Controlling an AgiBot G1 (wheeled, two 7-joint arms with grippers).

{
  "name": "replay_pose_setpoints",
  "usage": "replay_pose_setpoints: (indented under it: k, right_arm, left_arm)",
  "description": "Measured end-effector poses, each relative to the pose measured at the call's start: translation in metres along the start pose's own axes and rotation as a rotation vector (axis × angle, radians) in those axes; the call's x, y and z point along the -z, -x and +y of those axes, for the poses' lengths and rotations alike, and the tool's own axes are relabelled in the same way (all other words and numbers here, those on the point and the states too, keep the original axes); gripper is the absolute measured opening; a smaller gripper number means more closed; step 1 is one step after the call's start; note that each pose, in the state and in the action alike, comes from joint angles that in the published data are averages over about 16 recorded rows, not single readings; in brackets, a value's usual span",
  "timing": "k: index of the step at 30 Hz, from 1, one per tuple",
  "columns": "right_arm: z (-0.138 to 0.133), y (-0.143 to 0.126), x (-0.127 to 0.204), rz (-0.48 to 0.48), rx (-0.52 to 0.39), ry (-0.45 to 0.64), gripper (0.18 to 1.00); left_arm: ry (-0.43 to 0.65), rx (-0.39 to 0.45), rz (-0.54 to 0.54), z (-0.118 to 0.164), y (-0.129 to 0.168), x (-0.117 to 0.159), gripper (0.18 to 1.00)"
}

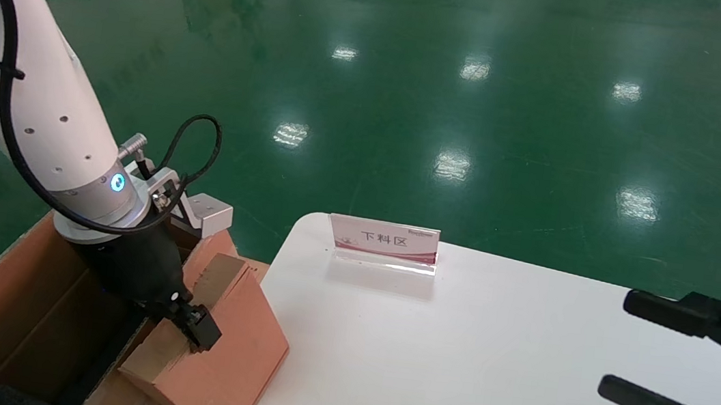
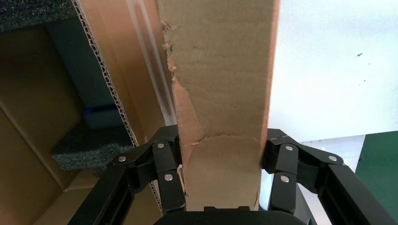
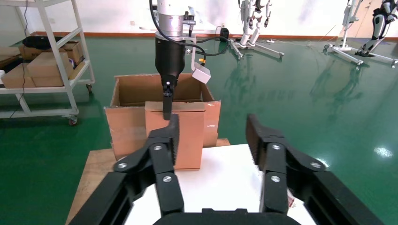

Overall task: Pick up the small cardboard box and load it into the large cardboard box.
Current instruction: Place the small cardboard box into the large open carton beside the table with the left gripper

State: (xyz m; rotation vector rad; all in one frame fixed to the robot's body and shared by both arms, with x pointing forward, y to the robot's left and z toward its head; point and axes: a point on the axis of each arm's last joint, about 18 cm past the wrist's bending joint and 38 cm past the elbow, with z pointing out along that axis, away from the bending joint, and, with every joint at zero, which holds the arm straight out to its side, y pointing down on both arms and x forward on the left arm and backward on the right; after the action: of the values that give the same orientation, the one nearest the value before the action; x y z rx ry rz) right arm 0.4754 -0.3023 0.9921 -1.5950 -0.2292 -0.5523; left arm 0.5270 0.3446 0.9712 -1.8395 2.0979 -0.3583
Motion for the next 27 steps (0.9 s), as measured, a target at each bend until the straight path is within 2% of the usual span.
replay_pose_setpoints:
  k: [4, 6, 13, 20, 27]
  right_arm:
    - [0.000, 0.000, 0.000, 0.000, 0.000, 0.000, 0.633]
    - [0.000, 0.000, 0.000, 0.000, 0.000, 0.000, 0.563]
    - [0.000, 0.000, 0.000, 0.000, 0.000, 0.000, 0.422]
    - [0.000, 0.000, 0.000, 0.000, 0.000, 0.000, 0.277]
    - [0.000, 0.000, 0.000, 0.000, 0.000, 0.000, 0.225]
  left_arm:
    - [-0.012, -0.003, 0.003, -0.001, 0.000, 0.004, 0.490]
    - [-0.025, -0.007, 0.005, -0.002, 0.001, 0.009, 0.462]
    - [-0.108, -0.034, 0.013, -0.009, 0.005, 0.042, 0.362]
    - [-0.246, -0.080, 0.003, -0.014, 0.012, 0.093, 0.360]
    - [-0.399, -0.134, -0.045, -0.012, 0.023, 0.147, 0.357]
